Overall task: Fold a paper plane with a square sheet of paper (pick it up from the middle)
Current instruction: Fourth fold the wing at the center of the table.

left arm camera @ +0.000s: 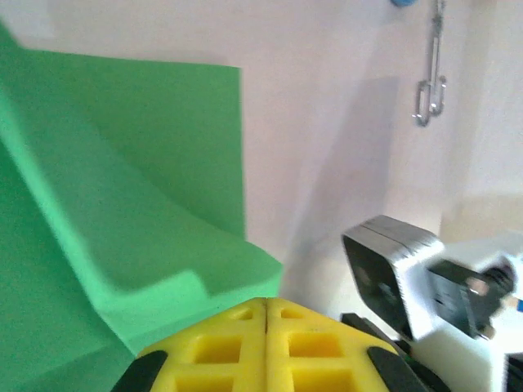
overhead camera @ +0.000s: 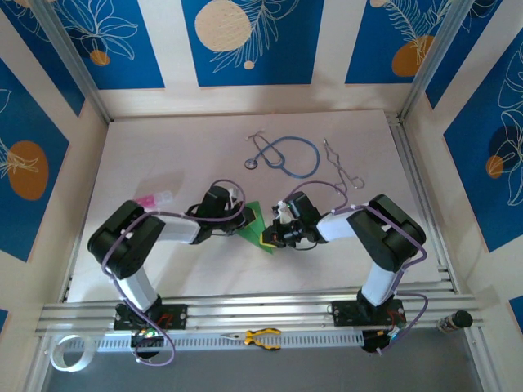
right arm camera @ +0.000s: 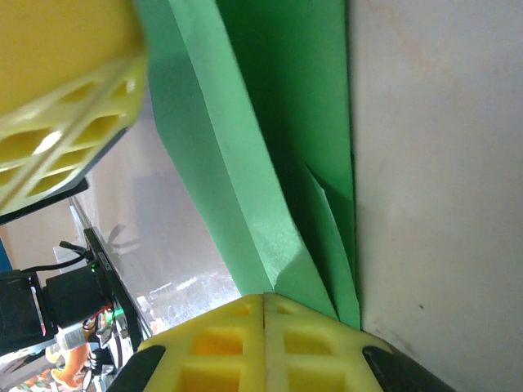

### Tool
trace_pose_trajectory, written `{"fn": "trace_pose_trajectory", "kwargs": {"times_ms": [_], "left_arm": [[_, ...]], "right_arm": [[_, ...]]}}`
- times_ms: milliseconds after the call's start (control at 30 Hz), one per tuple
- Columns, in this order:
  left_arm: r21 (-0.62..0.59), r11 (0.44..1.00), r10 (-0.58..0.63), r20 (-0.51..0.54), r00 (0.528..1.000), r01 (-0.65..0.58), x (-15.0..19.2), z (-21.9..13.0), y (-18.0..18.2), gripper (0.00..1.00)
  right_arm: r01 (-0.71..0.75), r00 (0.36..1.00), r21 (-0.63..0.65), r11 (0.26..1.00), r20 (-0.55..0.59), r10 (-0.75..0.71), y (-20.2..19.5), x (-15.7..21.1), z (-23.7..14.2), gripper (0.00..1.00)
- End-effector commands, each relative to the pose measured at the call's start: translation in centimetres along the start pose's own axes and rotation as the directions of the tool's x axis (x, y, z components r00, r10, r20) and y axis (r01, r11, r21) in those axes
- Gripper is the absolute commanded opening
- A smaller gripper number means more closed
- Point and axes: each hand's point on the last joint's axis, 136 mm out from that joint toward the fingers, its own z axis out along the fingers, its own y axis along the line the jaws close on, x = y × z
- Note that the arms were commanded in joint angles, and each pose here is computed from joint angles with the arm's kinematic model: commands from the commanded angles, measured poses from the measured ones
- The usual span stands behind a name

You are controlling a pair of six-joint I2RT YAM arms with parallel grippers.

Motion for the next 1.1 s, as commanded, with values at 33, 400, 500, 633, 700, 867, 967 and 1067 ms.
{"fn": "trace_pose_trajectory", "kwargs": {"times_ms": [33,400,500,633,700,867,967,1067], "left_arm": [[0.039,0.998,0.048,-0.091,0.995,-0.044,2.1,-0.1,-0.9,0.0],[-0.052,0.998,0.029,-0.179,0.983,-0.039,4.3,1.2,1.4,0.01],[-0.11,0.993,0.014,-0.174,0.985,-0.033,4.2,1.5,2.8,0.02],[-0.154,0.988,-0.01,-0.176,0.984,-0.017,4.4,1.6,4.0,0.02],[-0.17,0.985,-0.012,-0.181,0.983,-0.02,4.6,1.4,4.4,0.02],[-0.191,0.981,-0.007,-0.189,0.982,-0.029,4.8,1.1,4.8,0.01],[-0.193,0.981,-0.002,-0.19,0.982,-0.035,4.8,1.1,4.7,0.01],[-0.192,0.981,-0.003,-0.189,0.982,-0.034,4.7,1.1,4.7,0.01]], "right_arm": [[-0.089,0.994,0.101,0.991,-0.05,0.094,-3.0,1.9,-0.2,0.01],[-0.102,0.993,0.101,0.99,-0.046,0.107,-3.1,1.9,0.0,0.01],[-0.096,0.994,0.096,0.991,-0.051,0.101,-3.0,2.0,-0.1,0.01],[-0.077,0.995,0.085,0.993,-0.051,0.081,-2.3,1.9,-0.4,0.01],[-0.064,0.997,0.073,0.995,-0.044,0.067,-1.5,1.6,-0.7,0.02],[-0.016,1.0,0.038,0.999,-0.012,0.017,0.9,0.3,-1.6,0.03],[0.005,1.0,0.009,1.0,-0.014,-0.005,2.2,-0.2,-1.7,0.03],[0.009,1.0,0.002,1.0,-0.014,-0.009,2.6,-0.7,-1.4,0.04]]}}
